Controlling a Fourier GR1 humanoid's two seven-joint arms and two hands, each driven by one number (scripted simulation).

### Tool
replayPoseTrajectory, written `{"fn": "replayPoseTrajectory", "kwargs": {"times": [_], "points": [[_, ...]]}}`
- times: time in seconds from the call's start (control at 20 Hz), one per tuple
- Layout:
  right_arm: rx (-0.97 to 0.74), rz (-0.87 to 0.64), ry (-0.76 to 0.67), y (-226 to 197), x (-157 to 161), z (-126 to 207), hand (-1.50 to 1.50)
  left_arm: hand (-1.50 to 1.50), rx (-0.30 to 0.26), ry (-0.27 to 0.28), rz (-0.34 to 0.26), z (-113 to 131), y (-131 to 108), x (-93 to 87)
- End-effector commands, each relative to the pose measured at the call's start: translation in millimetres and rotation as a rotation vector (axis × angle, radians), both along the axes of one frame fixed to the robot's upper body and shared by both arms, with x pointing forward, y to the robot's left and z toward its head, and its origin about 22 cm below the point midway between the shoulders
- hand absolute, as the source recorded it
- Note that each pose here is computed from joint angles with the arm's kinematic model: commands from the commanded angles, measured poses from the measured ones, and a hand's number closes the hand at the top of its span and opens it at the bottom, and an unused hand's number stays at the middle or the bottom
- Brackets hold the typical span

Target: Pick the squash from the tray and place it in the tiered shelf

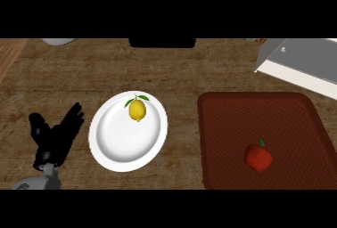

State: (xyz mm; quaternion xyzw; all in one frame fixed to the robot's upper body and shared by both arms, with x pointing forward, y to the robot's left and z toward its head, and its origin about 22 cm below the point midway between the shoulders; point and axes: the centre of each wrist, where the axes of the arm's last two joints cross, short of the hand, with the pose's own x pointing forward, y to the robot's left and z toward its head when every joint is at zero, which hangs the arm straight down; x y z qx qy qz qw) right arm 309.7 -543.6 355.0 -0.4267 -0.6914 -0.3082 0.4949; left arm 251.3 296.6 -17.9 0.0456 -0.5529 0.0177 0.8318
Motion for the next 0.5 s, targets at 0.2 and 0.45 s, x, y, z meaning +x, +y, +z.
{"fn": "replayPoseTrajectory", "kwargs": {"times": [0.2,0.45], "points": [[0.095,-0.019,-0.026,-60,-82,1,-1.5,0.0,-0.02,0.061,0.01,-5,5,-9.2],[0.081,0.023,-0.049,-79,-106,-24,-1.5,0.0,0.002,0.048,0.023,-15,-20,2.5]]}}
